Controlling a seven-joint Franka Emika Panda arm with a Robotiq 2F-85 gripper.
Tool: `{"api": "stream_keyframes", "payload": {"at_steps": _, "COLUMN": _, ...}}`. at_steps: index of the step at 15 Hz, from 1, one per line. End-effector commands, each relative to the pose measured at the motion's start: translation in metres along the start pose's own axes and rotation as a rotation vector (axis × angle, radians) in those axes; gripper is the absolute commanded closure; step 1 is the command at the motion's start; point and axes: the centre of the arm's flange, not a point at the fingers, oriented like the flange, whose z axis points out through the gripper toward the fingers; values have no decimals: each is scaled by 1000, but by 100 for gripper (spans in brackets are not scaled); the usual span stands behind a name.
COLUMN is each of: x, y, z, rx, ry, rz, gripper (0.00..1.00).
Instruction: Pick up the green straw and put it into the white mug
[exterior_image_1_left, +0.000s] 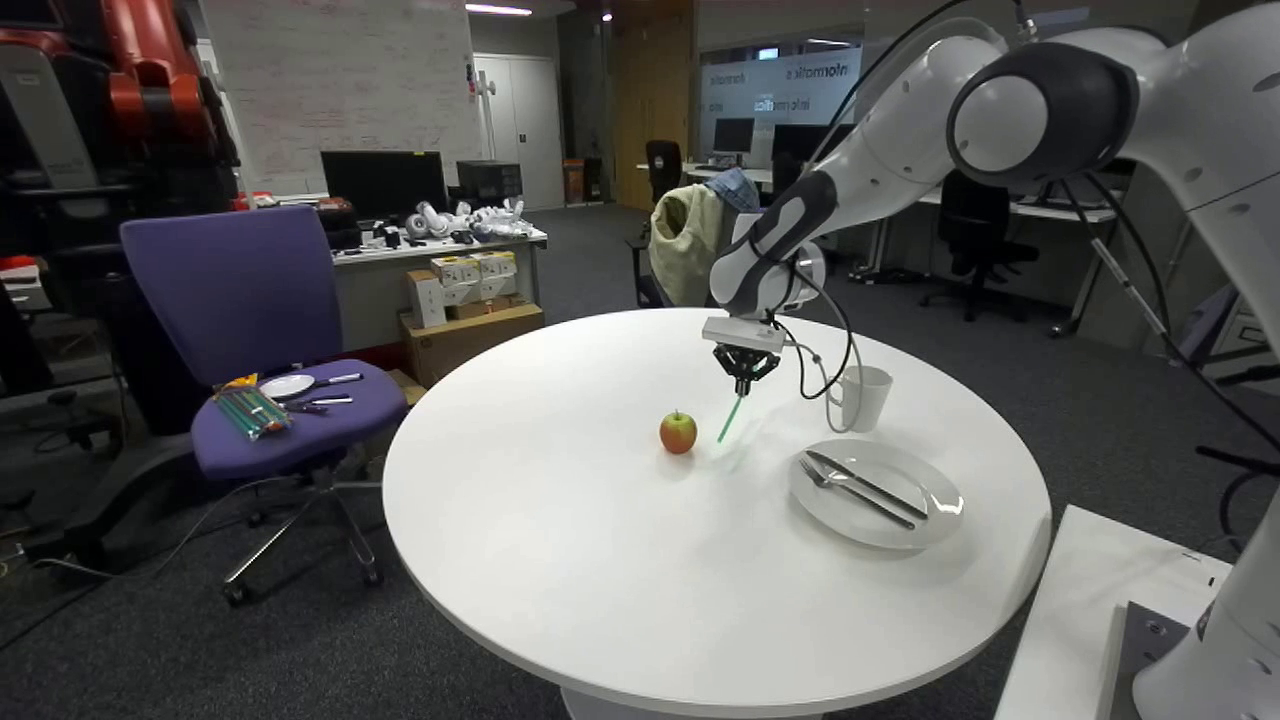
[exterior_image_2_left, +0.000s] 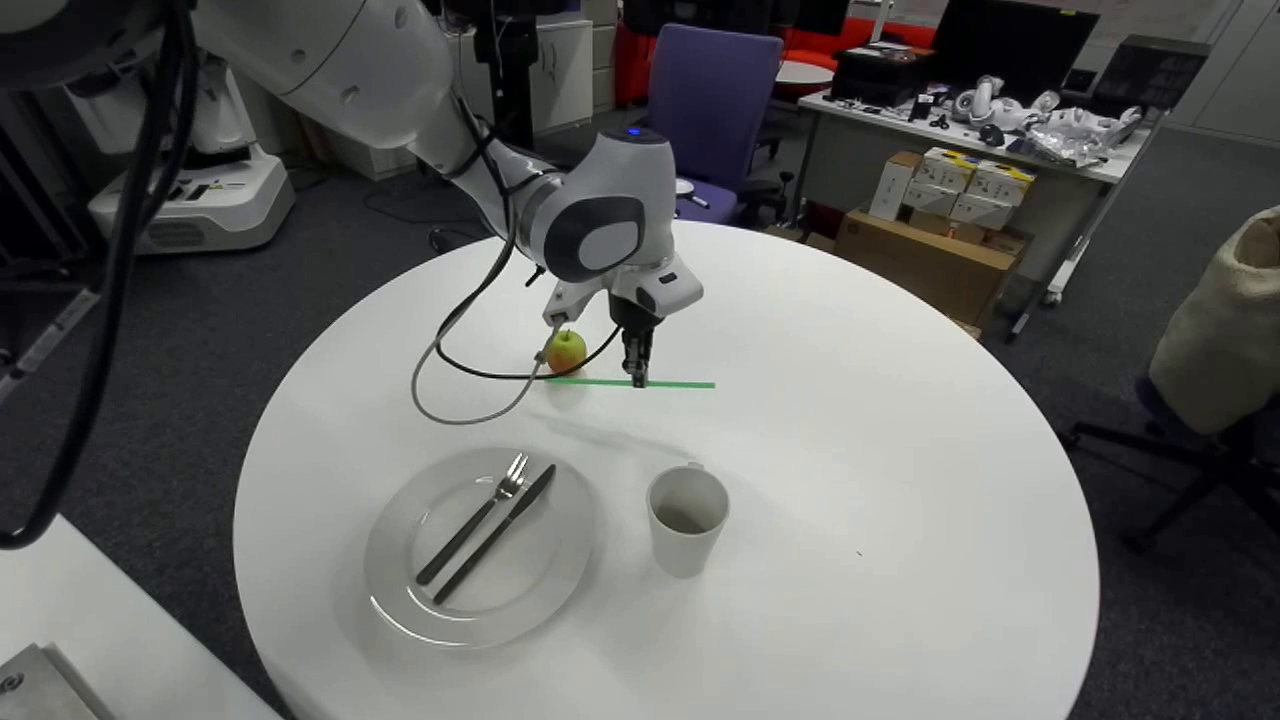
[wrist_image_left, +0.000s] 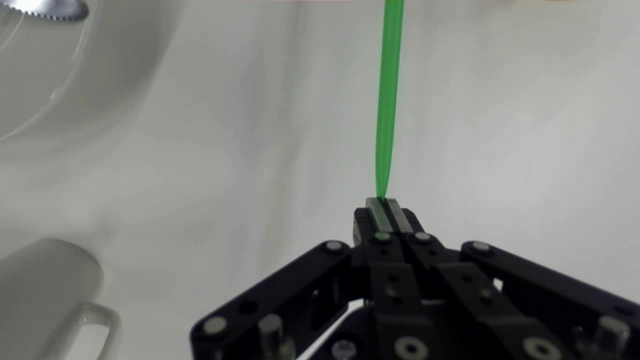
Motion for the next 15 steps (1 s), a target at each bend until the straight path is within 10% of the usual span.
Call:
{"api": "stream_keyframes", "payload": {"at_steps": 1, "x": -2, "y": 13, "z": -38, "rx": -29, "ry": 59, "rz": -49, "gripper": 100}}
{"api": "stream_keyframes", "payload": {"at_steps": 15, "x": 0, "y": 34, "z": -98, "rx": -212, "ry": 519, "rz": -85, "gripper": 100}}
